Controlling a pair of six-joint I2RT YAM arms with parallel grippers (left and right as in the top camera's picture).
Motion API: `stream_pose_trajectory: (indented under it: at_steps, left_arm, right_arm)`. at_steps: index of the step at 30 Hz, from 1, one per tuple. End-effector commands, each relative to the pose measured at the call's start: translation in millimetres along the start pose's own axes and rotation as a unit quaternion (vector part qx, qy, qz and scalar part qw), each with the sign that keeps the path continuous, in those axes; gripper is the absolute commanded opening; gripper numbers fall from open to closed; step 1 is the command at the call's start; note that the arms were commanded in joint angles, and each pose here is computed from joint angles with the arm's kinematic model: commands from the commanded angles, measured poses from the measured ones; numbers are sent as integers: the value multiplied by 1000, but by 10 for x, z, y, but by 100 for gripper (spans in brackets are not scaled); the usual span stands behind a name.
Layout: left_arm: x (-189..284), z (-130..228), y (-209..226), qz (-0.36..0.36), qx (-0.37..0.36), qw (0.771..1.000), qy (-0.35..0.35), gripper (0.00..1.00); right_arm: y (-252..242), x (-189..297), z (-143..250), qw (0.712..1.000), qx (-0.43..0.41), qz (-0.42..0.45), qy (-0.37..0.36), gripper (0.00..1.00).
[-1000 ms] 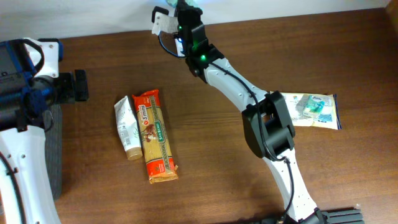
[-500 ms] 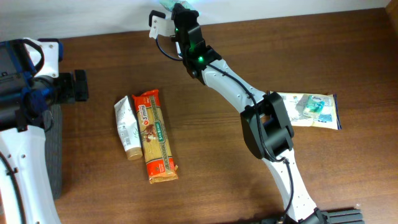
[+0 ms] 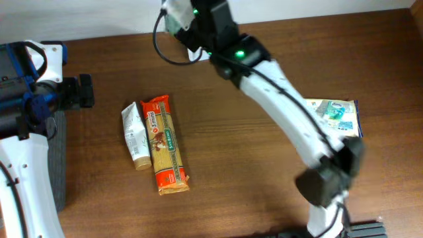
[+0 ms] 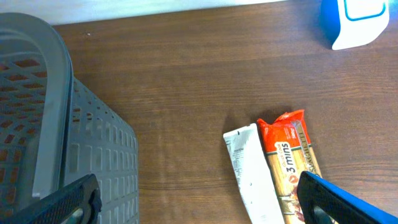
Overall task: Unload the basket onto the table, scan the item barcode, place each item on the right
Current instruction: 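Carry the mint-green bag right and release it on the pile, then move the right gripper to the orange spaghetti pack and grasp it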
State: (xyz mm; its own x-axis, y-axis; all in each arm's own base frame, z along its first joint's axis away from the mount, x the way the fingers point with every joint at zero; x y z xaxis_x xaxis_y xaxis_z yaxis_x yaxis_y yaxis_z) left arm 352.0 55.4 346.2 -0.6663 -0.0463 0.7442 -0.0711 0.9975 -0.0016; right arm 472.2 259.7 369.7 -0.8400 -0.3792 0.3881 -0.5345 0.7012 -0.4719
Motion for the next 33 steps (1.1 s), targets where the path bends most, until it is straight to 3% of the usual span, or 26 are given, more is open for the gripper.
stream_pose_trajectory:
  at_steps: [1, 6, 9, 14, 19, 22, 23, 25, 26, 29, 31, 33]
  left_arm:
    - [46, -8, -3, 2, -6, 1000, -6, 99]
    - [46, -9, -3, 2, -6, 1000, -7, 99]
    - [46, -8, -3, 2, -6, 1000, -6, 99]
    - [46, -8, -3, 2, -6, 1000, -6, 99]
    - [46, -8, -3, 2, -6, 1000, -6, 99]
    - [46, -8, -3, 2, -6, 1000, -6, 99]
    - [46, -8, -3, 2, -6, 1000, -6, 99]
    - [46, -8, -3, 2, -6, 1000, -6, 99]
    - [46, -8, -3, 2, -6, 1000, -6, 99]
    - [46, -9, -3, 2, -6, 1000, -7, 99]
    - [46, -8, -3, 2, -6, 1000, -6, 99]
    - [46, -7, -3, 2, -6, 1000, -6, 99]
  right_arm:
    - [-65, 658, 45, 988, -138, -42, 47, 4]
    - [-476, 1479, 671, 947, -262, -9, 183, 4]
    - [-977, 1763, 1482, 882, -358, 60, 301, 4]
    - [-1360, 1636, 2769, 782, -441, 99, 430, 4]
    - [-1140, 1277, 3680, 713, -452, 29, 534, 4]
    - [-1086, 1244, 3774, 710, -439, 9, 550, 9]
    - [-1087, 1271, 3751, 711, -435, 5, 552, 26]
    - [-1118, 1342, 3657, 711, -432, 0, 556, 47]
    - [-1152, 1379, 3586, 712, -431, 0, 554, 53]
    - [-1292, 1518, 3215, 729, -425, 3, 537, 60]
    - [-1249, 1479, 2789, 768, -416, -48, 484, 64]
    - [-1084, 1310, 2469, 788, -427, -105, 430, 68]
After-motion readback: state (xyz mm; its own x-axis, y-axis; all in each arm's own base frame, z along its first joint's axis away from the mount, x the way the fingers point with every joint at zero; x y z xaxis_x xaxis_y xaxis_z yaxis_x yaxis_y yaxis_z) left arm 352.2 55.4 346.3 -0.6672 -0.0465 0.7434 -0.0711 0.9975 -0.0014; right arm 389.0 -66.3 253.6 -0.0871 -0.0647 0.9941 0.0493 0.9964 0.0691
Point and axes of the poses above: each gripper's point midway between its finger pads, its own x axis back along the fingers, its own y axis along the line the jaws close on, z = x × y, the point moved 5 cm from there along x, back along the fingers, and after that the axes turned 8 degrees about x, right-handed, at the moved point
